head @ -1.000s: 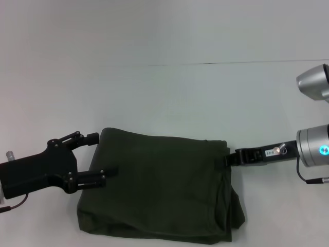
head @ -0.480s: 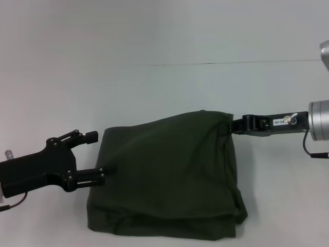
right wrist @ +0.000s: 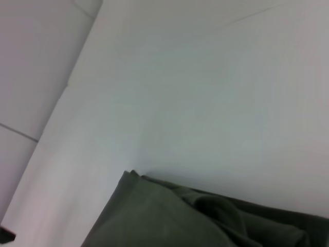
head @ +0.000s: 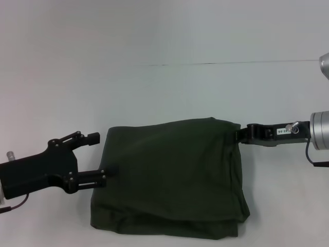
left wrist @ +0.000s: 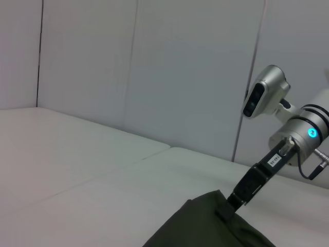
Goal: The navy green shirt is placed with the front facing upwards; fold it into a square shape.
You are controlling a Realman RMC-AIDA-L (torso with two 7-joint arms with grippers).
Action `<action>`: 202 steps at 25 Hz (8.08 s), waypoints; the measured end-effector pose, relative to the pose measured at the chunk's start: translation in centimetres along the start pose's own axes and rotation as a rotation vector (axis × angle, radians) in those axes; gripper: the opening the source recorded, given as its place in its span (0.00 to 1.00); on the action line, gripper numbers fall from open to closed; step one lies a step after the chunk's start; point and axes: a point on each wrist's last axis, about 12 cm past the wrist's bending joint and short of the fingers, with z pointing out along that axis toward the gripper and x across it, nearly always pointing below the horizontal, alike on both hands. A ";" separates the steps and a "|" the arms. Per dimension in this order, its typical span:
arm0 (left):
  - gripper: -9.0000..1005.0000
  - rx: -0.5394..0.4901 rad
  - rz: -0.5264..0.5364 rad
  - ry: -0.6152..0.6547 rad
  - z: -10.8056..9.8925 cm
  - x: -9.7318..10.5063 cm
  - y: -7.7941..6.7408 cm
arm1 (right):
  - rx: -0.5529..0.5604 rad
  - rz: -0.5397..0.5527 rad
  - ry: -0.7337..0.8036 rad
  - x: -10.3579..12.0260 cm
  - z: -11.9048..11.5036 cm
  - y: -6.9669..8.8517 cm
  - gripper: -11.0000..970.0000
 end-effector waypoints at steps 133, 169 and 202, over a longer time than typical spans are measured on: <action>0.85 -0.083 -0.895 0.387 1.4 -4.7 5.3 | -0.148 -0.795 -0.514 10.7 -3.4 -1.0 0.94; 0.83 -0.187 -0.959 0.552 8.2 -3.2 5.0 | -0.112 -0.775 -0.539 12.6 -4.7 -1.8 0.94; 0.13 -0.378 -1.014 0.231 5.3 -2.2 7.8 | -0.121 -0.797 -0.569 11.2 -4.4 -1.3 0.94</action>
